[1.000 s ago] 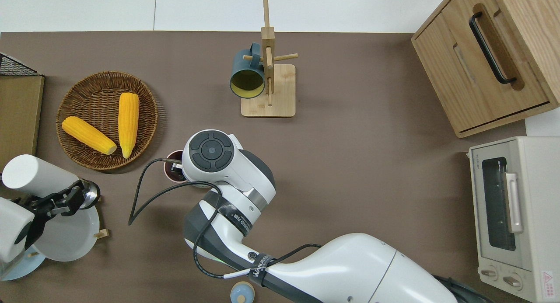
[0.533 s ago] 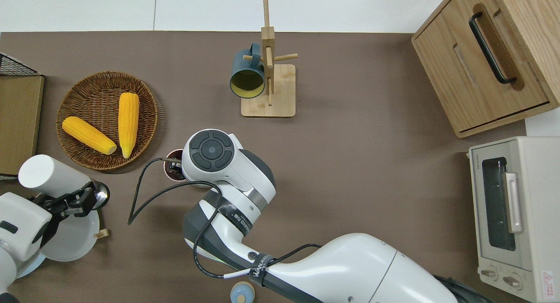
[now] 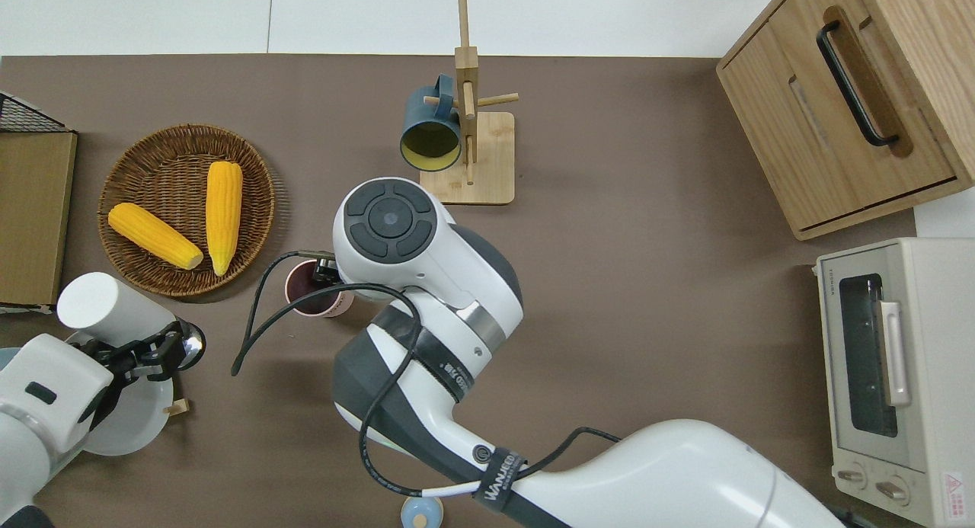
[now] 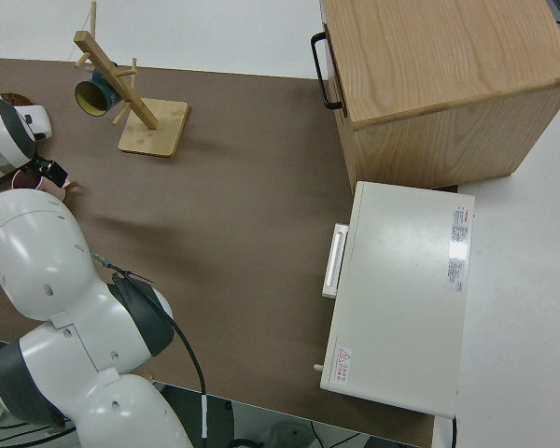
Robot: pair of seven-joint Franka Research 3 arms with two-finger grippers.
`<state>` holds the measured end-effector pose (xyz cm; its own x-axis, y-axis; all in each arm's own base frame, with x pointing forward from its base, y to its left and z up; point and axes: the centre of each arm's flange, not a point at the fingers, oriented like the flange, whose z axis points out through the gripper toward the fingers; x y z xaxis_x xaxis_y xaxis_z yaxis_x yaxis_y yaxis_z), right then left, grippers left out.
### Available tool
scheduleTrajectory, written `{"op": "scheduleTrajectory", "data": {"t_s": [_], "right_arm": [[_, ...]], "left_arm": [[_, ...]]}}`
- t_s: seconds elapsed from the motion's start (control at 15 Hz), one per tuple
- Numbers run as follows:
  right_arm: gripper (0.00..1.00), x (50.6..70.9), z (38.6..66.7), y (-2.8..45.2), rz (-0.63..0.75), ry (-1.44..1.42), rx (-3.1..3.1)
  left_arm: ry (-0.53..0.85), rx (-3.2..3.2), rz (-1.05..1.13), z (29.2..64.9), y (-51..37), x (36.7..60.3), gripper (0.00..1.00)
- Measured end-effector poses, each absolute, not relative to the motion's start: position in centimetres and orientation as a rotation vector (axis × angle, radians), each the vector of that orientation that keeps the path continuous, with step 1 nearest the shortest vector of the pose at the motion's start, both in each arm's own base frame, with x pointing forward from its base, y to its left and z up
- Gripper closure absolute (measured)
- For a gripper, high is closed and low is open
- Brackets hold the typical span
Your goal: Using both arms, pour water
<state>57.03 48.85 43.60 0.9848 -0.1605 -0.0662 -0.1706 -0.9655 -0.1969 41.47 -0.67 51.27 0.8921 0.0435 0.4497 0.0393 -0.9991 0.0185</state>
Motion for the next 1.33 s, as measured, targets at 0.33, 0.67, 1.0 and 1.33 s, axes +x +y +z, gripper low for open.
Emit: {"op": "scheduleTrajectory", "data": {"t_s": [0.33, 0.67, 1.0, 1.33], "right_arm": [[0.00, 59.7, 50.2, 40.2, -0.002, -0.114, -3.026], [0.00, 62.6, 51.7, 31.8, 0.002, -0.399, -3.110], [0.00, 63.8, 52.2, 22.5, 0.060, -0.493, -3.161], [0.00, 62.7, 54.7, 15.5, 0.057, -0.390, -3.204]], "left_arm": [[0.020, 3.052, 0.674, 50.9, -1.9, 41.2, 0.36], [-0.078, 3.043, 0.632, 50.1, -4.7, 40.8, 0.36], [-0.139, 3.030, 0.575, 48.6, -6.7, 40.5, 0.36], [-0.167, 3.007, 0.537, 47.7, -8.2, 40.3, 0.36]]}}
